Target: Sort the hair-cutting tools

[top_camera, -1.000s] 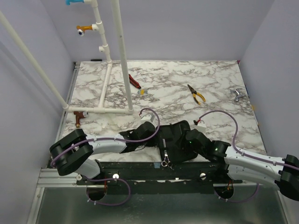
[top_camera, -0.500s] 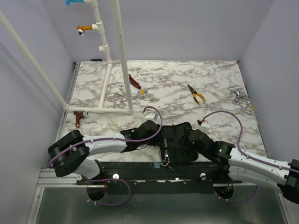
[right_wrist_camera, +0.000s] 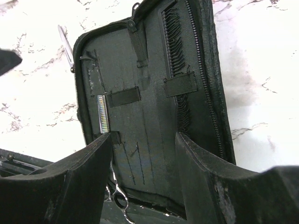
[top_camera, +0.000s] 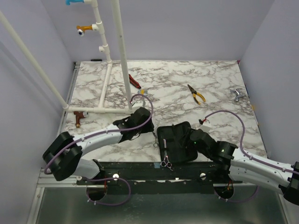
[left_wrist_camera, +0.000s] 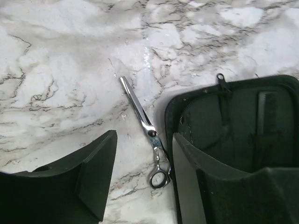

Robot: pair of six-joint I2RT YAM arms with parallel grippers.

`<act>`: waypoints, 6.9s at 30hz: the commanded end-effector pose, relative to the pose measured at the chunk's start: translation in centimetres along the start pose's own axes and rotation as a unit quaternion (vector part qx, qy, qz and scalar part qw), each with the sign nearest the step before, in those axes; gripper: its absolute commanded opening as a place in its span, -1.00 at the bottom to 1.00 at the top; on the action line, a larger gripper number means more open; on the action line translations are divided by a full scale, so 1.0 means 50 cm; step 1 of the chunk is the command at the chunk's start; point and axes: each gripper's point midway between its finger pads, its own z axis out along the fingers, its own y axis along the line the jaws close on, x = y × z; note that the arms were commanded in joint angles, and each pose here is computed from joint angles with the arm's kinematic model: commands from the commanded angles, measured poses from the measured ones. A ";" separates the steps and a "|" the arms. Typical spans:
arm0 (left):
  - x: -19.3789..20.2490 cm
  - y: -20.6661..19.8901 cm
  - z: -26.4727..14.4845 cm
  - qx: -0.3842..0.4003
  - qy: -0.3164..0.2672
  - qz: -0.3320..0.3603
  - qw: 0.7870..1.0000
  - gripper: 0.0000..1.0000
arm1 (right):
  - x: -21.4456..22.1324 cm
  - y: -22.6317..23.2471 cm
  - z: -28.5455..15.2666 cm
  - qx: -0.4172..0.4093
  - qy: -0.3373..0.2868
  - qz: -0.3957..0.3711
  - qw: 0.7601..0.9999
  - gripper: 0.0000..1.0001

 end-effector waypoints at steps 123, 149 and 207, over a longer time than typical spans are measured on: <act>0.058 0.069 0.078 -0.121 0.041 -0.002 0.992 -1.00 | -0.022 0.048 -0.021 -0.044 0.003 -0.054 0.998 0.24; 0.069 0.074 0.087 -0.102 0.035 -0.061 0.992 -0.88 | -0.062 -0.013 -0.024 0.070 -0.041 0.017 0.997 0.35; 0.128 0.056 0.030 -0.015 0.068 -0.055 0.996 -0.81 | -0.080 0.031 0.025 0.039 0.054 -0.095 0.993 0.34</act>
